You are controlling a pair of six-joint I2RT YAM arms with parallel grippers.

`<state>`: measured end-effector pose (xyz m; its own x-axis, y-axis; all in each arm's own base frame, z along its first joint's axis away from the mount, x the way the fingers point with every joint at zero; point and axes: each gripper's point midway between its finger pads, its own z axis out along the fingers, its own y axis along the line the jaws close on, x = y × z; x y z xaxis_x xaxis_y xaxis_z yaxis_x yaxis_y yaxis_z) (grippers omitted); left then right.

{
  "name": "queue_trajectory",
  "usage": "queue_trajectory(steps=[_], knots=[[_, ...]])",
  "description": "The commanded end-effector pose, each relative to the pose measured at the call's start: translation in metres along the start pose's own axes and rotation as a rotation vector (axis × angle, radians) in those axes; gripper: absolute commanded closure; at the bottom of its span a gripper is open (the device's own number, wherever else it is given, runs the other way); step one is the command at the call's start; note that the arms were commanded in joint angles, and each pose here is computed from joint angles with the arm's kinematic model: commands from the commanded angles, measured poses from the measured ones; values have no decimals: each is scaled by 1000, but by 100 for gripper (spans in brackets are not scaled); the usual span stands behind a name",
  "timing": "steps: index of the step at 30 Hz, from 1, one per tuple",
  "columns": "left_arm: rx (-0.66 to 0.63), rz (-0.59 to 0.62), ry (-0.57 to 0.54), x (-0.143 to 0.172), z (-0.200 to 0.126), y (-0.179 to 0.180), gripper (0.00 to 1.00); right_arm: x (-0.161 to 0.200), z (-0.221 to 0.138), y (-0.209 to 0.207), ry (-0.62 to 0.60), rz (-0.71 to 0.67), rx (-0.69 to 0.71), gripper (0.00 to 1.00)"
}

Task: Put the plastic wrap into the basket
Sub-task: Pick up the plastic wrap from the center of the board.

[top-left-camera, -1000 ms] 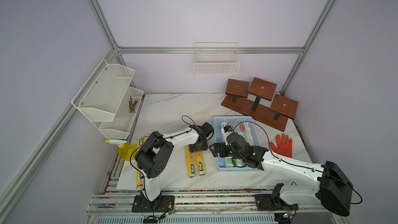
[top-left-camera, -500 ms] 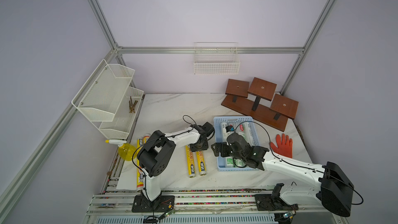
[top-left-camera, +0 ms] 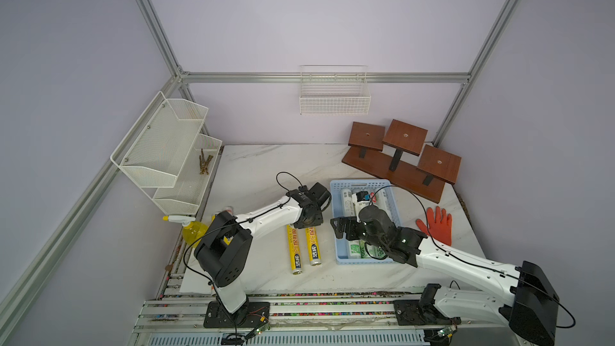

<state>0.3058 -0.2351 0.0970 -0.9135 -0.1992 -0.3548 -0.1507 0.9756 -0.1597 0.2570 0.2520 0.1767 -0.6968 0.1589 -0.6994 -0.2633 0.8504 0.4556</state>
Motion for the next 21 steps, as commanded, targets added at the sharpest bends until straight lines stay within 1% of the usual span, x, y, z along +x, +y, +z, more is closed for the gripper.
queue_trajectory(steps=[1,8,13,16,21], knots=[[104,17,-86,-19,-32,-29,71,-9,-10,-12,-54,27,36,1],[201,53,-118,-25,-57,-63,72,-21,-26,-26,-117,70,56,1],[280,71,-127,-30,-74,-89,72,-30,-38,-46,-166,116,98,1],[330,92,-111,-30,-77,-109,72,-34,-46,-61,-206,155,126,1],[354,116,-102,-30,-72,-136,75,-34,-57,-85,-245,217,140,1]])
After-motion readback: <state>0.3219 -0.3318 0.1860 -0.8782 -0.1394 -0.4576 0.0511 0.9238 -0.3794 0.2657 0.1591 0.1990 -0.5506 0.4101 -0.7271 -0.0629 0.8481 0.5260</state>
